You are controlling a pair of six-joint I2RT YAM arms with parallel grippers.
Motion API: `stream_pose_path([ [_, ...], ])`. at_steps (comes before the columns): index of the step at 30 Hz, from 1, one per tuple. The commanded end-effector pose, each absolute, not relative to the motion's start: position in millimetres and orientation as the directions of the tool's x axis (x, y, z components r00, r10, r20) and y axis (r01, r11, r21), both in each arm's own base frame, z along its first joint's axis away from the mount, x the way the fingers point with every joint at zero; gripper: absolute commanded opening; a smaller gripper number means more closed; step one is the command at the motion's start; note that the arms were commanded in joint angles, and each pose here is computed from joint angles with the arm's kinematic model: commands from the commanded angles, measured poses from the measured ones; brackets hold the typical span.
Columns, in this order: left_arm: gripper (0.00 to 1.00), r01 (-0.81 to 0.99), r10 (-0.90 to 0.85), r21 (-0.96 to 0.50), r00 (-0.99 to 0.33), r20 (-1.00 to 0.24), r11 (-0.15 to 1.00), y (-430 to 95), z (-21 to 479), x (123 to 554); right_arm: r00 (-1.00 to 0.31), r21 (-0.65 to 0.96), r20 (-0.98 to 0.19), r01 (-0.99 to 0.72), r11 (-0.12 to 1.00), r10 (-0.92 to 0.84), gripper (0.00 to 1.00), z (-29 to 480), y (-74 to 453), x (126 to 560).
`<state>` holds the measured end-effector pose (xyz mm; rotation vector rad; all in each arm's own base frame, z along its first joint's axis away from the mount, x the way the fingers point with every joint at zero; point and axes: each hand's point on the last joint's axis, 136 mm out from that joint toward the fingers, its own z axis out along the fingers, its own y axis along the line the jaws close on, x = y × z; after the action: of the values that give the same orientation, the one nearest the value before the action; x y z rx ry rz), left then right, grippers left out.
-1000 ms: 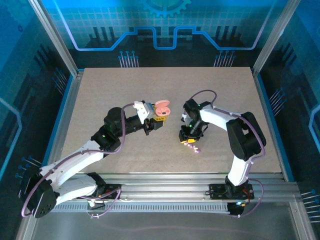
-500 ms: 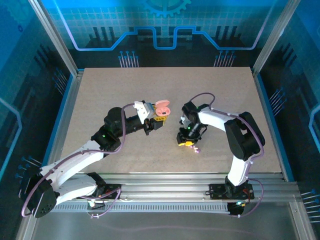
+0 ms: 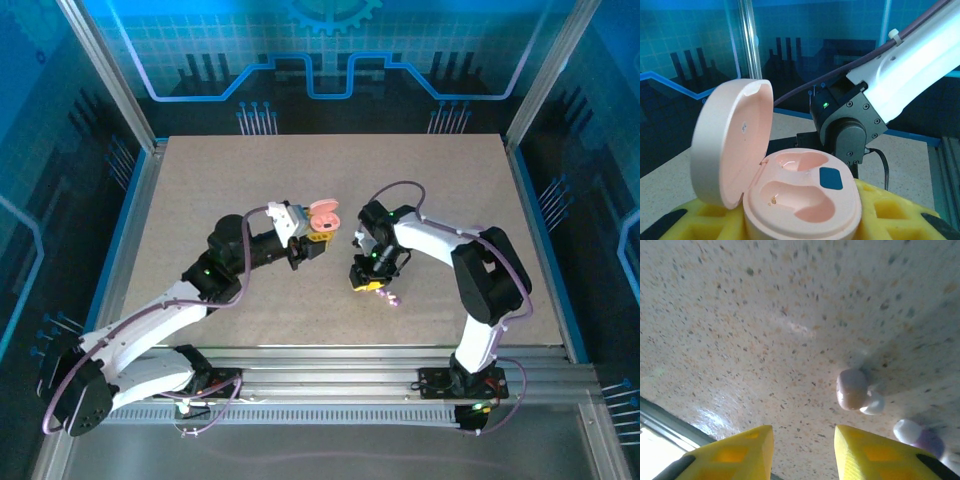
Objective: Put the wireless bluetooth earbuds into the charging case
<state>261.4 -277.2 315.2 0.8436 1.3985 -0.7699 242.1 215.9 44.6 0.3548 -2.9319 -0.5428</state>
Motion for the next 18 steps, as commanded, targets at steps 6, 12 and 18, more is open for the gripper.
stream_pose_path([
  [6,0.38,0.851,0.027,0.089,0.087,-0.996,0.517,-273,324,256,-0.938,0.252,0.079,-0.308,0.918,-0.336,0.38,43,205,262],
  [12,0.38,0.851,0.03,0.087,0.084,-0.996,0.518,-273,322,256,-0.928,0.245,0.108,-0.322,0.914,-0.356,0.37,33,208,260],
  [18,0.38,0.852,0.03,0.083,0.079,-0.996,0.517,-273,321,257,-0.916,0.242,0.131,-0.341,0.908,-0.379,0.35,26,209,258],
])
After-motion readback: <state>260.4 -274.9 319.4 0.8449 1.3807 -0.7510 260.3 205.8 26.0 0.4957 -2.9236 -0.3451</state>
